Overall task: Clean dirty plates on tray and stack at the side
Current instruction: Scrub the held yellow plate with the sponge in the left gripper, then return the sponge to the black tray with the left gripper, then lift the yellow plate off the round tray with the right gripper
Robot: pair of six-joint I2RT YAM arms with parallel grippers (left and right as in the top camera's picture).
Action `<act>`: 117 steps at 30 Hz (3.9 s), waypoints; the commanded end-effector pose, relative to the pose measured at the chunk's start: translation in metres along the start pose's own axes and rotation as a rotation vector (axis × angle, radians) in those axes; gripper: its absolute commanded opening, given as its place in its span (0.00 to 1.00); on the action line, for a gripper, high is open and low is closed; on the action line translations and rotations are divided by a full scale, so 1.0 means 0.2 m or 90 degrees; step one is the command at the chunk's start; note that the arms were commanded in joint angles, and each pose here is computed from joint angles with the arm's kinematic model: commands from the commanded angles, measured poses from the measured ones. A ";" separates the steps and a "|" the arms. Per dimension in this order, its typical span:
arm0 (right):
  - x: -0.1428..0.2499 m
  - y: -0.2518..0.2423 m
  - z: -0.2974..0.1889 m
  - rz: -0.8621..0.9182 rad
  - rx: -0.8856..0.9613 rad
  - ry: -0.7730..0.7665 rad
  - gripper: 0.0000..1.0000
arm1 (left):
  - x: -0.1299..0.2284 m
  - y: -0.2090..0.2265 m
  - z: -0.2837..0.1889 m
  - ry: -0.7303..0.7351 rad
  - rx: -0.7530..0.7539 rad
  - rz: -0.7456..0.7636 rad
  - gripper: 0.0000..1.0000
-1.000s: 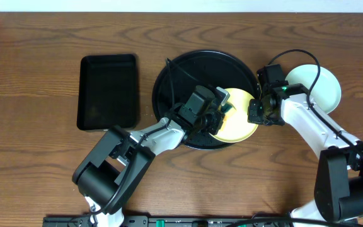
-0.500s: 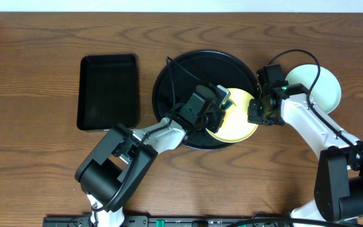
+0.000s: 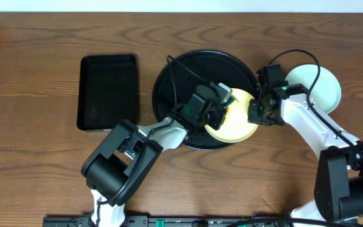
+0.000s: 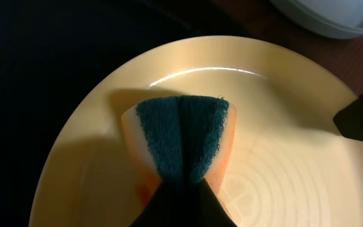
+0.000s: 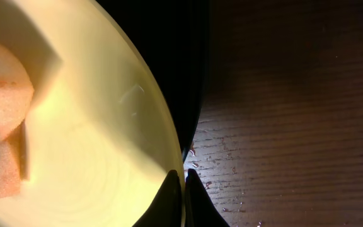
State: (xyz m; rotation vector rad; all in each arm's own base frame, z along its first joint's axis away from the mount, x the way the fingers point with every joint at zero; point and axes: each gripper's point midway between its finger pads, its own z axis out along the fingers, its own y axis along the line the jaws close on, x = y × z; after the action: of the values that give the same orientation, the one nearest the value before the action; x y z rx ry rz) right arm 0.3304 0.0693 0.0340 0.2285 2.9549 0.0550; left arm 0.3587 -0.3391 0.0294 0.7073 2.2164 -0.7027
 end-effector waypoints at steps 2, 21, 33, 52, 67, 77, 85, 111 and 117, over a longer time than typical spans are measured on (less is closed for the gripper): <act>0.03 0.01 0.01 -0.007 0.004 0.007 0.01 | 0.08 0.07 0.05 0.020 -0.021 0.002 0.08; 0.02 0.01 0.01 -0.007 0.005 0.004 0.01 | -0.02 0.11 0.04 -0.027 -0.019 0.000 0.08; 0.02 0.01 0.01 -0.006 0.004 0.002 0.01 | -0.03 0.12 0.07 -0.046 -0.017 0.004 0.08; 0.01 0.01 0.01 -0.006 0.003 0.000 0.01 | -0.48 0.05 0.06 -0.204 0.025 0.026 0.08; 0.01 0.01 0.01 -0.010 0.005 -0.002 0.01 | -0.79 0.69 -0.79 -0.212 -0.159 -0.133 0.08; 0.01 0.01 0.01 -0.011 0.005 -0.002 0.01 | -0.22 1.28 -1.13 -0.056 -0.324 -0.340 0.08; 0.01 0.01 0.01 -0.019 0.005 -0.003 0.01 | 0.07 1.43 -1.18 0.039 -0.423 -0.384 0.08; -0.32 0.05 -0.67 -0.112 0.002 -0.268 0.01 | 0.14 1.47 -1.14 0.072 -0.432 -0.376 0.86; -0.35 0.04 -0.87 -0.149 0.199 -0.392 0.01 | 0.14 1.47 -1.14 0.072 -0.432 -0.376 0.87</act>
State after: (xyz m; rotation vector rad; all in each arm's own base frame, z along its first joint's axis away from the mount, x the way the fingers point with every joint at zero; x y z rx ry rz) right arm 0.3667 0.0673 0.1872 -0.0365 2.4871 -0.1546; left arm 0.4347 0.0227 0.0699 -0.2640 2.5521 -0.1433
